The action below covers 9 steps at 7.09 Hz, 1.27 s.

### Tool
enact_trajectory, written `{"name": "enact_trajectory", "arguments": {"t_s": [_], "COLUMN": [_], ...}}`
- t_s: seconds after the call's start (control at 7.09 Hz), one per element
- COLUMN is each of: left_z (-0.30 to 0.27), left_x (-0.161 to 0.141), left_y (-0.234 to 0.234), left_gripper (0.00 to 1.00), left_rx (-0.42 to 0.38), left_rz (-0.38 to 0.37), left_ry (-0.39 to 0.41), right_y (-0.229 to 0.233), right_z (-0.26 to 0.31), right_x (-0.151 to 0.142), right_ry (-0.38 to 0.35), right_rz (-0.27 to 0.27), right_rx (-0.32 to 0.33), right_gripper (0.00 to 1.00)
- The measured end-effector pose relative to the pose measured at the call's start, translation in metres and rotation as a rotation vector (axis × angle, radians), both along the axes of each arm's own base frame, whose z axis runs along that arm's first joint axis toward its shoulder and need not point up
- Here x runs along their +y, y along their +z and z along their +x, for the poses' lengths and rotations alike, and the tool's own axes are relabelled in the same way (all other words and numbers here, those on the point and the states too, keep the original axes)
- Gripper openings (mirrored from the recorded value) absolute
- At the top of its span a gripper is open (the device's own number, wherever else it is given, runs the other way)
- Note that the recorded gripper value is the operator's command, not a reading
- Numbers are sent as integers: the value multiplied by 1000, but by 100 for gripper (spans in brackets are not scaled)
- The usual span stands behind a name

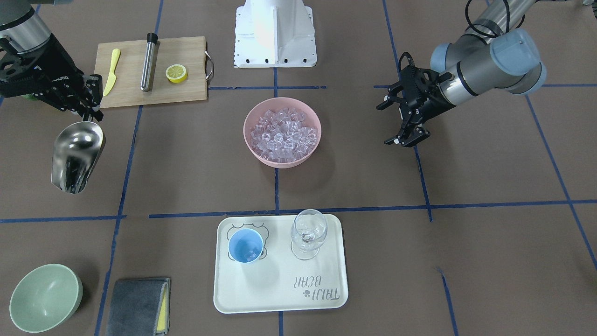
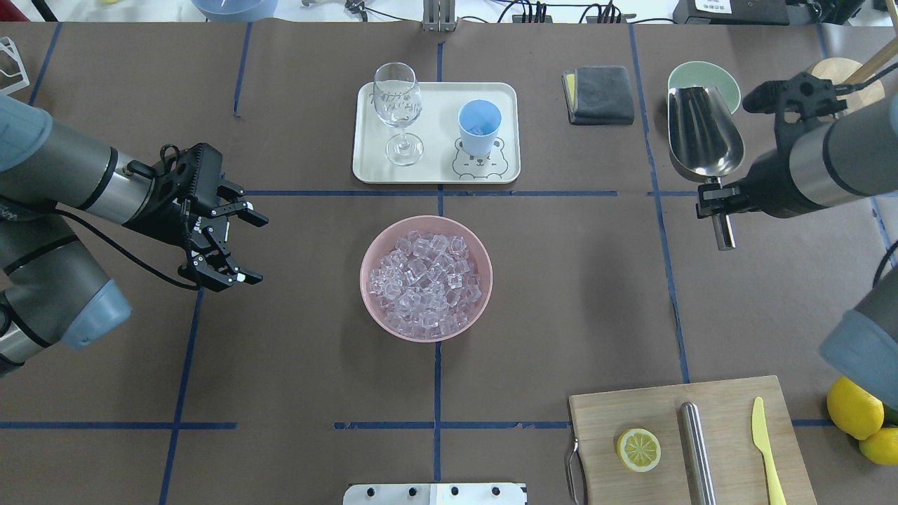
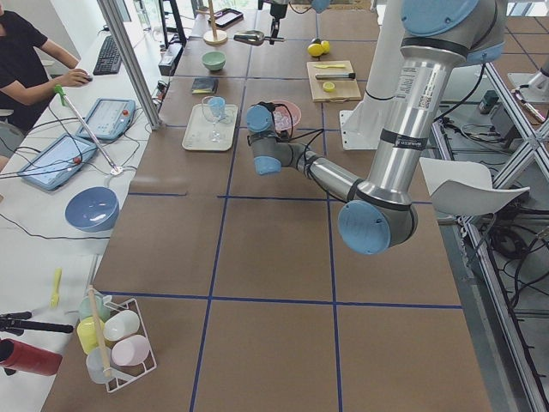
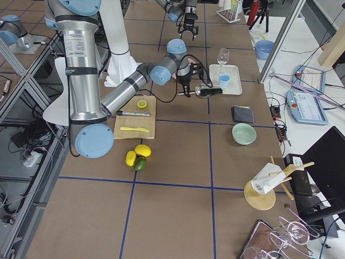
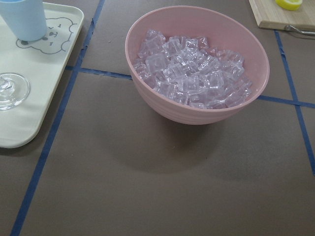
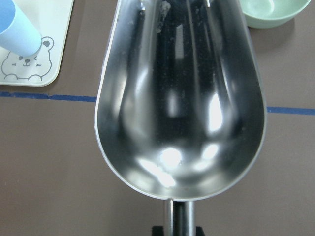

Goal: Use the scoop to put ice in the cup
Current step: 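Lift the scoop with the right gripper while the left gripper moves beside the pink bowl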

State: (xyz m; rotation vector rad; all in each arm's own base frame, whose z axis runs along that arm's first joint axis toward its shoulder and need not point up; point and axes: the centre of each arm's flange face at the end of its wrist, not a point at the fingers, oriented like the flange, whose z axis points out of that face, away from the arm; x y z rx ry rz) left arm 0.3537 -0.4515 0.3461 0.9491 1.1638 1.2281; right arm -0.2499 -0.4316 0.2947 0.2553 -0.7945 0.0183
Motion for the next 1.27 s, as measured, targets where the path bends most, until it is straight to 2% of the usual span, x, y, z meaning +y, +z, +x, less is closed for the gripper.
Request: {"name": "enact_trajectory", "arguments": {"t_s": [0.28,0.42,0.71,0.99,1.13,1.27], "left_z": [8,9,11,16,19,23], "left_x": [5,6,5,7,8,7], "left_y": [-3,-3,-6,-7,-7,-9], "left_gripper": [100,100,100,100,100,100], "left_rx": [3,3,6,7,6,5], "left_rz": [-6,-7,-5,-4,-5,-3], "left_ry": [15,17,18,25,31,25], "right_y": [-46,-52,-50,-51,-51,-52], "right_z": [-28,-38,-39,-41,-43,-45], "right_x": [-7,-7,-12,-12,-9,-4], "right_ry": [-24,-52,-181,-401,-493,-575], "right_rz": [13,48,186,412,472,483], "right_rx": [83,126,231,343,377,414], "right_gripper": [0,0,0,0,0,0]}}
